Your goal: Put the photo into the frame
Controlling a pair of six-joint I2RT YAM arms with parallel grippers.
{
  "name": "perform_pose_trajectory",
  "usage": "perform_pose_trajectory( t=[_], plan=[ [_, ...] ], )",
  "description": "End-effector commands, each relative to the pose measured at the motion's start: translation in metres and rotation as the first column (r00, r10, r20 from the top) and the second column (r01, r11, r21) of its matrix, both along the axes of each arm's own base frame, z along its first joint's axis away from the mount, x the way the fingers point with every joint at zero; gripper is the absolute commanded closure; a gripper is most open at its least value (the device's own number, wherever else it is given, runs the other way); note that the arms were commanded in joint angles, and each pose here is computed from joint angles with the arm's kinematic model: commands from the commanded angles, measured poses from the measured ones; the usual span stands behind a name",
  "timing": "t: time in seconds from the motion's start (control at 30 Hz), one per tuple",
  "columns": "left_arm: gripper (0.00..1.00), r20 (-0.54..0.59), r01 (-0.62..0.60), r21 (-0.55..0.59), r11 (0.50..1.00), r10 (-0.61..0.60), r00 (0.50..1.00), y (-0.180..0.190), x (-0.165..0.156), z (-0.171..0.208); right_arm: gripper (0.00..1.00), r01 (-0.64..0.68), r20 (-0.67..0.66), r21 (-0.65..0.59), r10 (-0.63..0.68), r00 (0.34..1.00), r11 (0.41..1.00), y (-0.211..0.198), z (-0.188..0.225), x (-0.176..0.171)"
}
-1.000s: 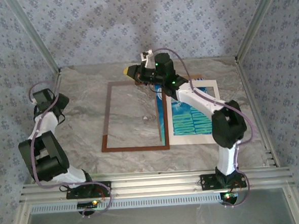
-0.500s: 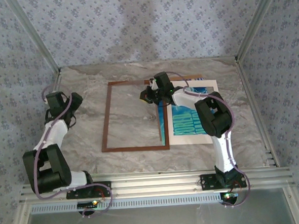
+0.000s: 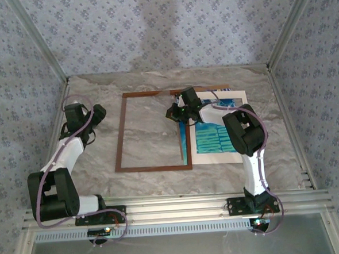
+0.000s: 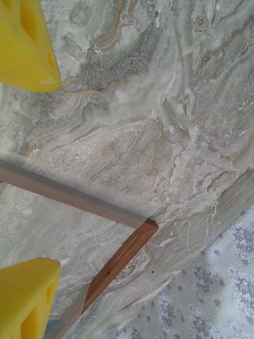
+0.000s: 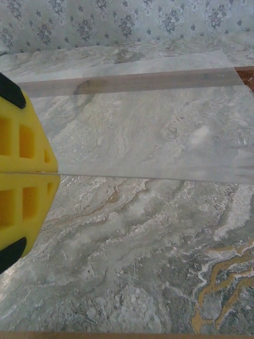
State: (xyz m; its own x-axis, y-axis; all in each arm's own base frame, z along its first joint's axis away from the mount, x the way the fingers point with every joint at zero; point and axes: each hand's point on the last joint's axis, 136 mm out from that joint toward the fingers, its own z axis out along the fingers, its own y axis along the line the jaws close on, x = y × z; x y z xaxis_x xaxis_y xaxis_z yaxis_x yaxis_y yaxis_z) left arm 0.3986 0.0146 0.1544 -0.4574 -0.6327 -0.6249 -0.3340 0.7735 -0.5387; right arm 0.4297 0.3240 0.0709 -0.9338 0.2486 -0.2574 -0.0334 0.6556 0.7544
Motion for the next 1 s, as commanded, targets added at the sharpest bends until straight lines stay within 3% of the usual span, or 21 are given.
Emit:
perform_pose_trajectory(
  t=[0.0, 0.3, 0.53, 0.97],
  plan=[
    [0.18, 0.024, 0.028, 0.018, 0.999, -0.029, 0.999, -0.004, 0.003, 0.004, 1.00, 0.014, 0.103, 0.052, -0.019, 0.994, 0.999, 0.000, 0.036, 0.009],
    [0.18, 0.004, 0.036, 0.025, 0.999, -0.036, 0.999, -0.004, 0.004, -0.003, 1.00, -0.007, 0.166, 0.100, -0.010, 0.986, 0.995, 0.006, 0.060, 0.004],
    [0.18, 0.002, 0.041, 0.025, 0.999, -0.041, 0.999, -0.005, 0.004, -0.005, 1.00, 0.057, 0.150, 0.107, -0.073, 0.986, 0.993, 0.000, 0.052, 0.016],
    [0.13, 0.020, 0.137, 0.003, 0.991, -0.137, 0.990, -0.025, 0.006, -0.001, 1.00, 0.044, 0.120, 0.033, -0.048, 0.992, 0.998, -0.009, 0.030, 0.012]
  ],
)
